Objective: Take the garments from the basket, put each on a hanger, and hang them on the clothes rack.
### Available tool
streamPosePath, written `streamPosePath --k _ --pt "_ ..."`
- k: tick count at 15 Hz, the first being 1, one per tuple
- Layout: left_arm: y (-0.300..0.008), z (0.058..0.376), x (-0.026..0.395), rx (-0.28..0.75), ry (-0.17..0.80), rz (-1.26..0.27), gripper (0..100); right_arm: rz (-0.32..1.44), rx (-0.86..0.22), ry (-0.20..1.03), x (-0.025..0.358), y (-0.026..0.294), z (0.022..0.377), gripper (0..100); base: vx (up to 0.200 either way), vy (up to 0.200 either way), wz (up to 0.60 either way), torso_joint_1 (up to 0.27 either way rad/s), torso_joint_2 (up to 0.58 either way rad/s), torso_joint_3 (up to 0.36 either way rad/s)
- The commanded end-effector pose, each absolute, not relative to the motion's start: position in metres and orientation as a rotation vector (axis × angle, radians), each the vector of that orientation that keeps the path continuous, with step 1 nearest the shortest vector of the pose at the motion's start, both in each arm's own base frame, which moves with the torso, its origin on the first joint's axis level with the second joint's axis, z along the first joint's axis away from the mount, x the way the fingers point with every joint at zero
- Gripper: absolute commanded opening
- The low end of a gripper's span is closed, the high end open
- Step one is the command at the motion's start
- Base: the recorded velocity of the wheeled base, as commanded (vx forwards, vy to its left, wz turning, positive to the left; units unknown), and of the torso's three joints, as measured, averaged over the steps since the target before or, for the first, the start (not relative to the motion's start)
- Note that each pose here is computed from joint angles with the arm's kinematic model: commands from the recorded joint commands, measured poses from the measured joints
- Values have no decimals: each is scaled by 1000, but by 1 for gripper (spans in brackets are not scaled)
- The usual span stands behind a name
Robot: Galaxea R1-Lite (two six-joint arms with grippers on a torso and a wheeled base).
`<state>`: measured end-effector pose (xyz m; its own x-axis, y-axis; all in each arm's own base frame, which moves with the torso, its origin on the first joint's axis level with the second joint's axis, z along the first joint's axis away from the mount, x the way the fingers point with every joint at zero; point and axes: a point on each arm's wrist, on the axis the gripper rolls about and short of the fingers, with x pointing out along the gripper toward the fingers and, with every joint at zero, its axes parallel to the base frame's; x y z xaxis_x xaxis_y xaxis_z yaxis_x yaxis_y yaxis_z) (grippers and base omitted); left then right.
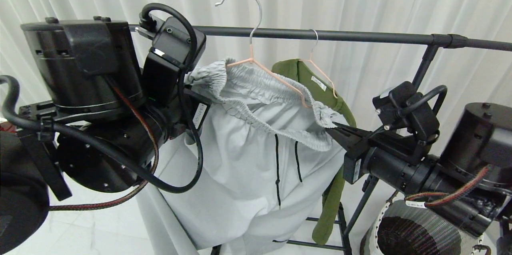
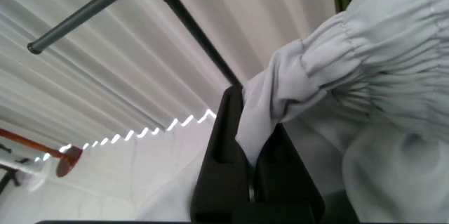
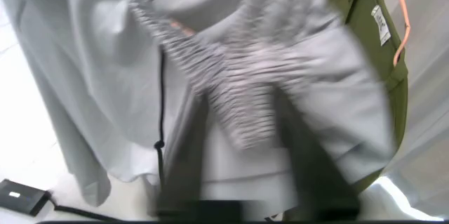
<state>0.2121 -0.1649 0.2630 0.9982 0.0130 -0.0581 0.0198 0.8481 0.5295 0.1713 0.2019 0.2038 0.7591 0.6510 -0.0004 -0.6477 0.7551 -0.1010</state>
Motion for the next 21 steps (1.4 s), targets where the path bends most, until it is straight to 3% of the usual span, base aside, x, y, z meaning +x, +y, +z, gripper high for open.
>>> streamPosePath --k 1,4,7,10,15,21 --pt "-167 268 212 541 45 -8 0 742 -103 -35 159 201 203 100 0 0 0 0 0 0" --pt "-180 271 199 479 20 -71 0 730 -119 -32 149 185 205 100 0 0 0 0 0 0" --pt "-185 270 194 472 16 -100 0 649 -194 -36 147 150 221 100 0 0 0 0 0 0" --pt "-189 264 190 483 26 -125 0 638 -239 -54 157 137 244 100 0 0 0 0 0 0" --pt "-194 259 183 495 32 -154 0 646 -336 -83 190 162 256 100 0 0 0 0 0 0" --pt "-206 258 174 499 23 -195 0 619 -440 -21 216 192 245 100 0 0 0 0 0 0"
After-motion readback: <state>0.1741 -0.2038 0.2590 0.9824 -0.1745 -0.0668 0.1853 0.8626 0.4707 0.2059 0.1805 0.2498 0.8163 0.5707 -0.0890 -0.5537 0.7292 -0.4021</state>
